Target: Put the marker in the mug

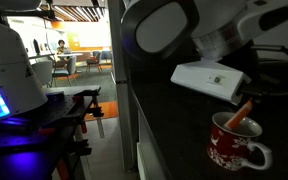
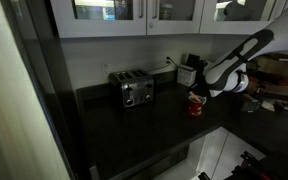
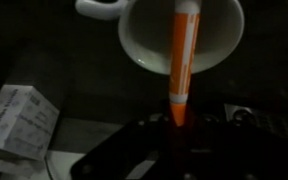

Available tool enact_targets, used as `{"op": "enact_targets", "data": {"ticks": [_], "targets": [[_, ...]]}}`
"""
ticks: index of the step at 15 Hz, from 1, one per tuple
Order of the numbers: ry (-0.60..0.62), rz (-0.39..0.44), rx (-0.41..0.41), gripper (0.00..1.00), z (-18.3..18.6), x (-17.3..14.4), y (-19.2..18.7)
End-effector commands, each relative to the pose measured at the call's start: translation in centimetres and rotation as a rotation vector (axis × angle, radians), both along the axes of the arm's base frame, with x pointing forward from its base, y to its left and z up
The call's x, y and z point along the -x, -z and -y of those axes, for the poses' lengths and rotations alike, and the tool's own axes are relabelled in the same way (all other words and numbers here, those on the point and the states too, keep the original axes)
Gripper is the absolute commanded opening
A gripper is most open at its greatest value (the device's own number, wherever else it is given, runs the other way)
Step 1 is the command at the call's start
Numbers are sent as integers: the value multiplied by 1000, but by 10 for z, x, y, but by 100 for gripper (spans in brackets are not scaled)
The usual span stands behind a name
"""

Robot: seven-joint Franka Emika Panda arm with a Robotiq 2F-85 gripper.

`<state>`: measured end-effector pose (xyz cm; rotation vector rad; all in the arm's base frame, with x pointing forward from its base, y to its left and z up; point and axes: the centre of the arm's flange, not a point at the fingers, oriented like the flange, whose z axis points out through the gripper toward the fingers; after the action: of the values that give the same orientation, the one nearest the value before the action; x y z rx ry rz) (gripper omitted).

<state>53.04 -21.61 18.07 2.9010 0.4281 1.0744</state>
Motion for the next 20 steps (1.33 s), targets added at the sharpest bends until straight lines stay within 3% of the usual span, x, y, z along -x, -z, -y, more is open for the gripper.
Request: {"op": "enact_targets", "data": {"ticks": [1, 7, 11, 15, 20], "targets": [[46, -27, 22, 52, -6, 7, -11], [130, -102, 163, 98, -25, 10, -65], [150, -226, 215, 100, -59, 12, -105], [135, -358, 143, 100, -99, 18, -110], [170, -400, 102, 100, -119, 20, -105]]}}
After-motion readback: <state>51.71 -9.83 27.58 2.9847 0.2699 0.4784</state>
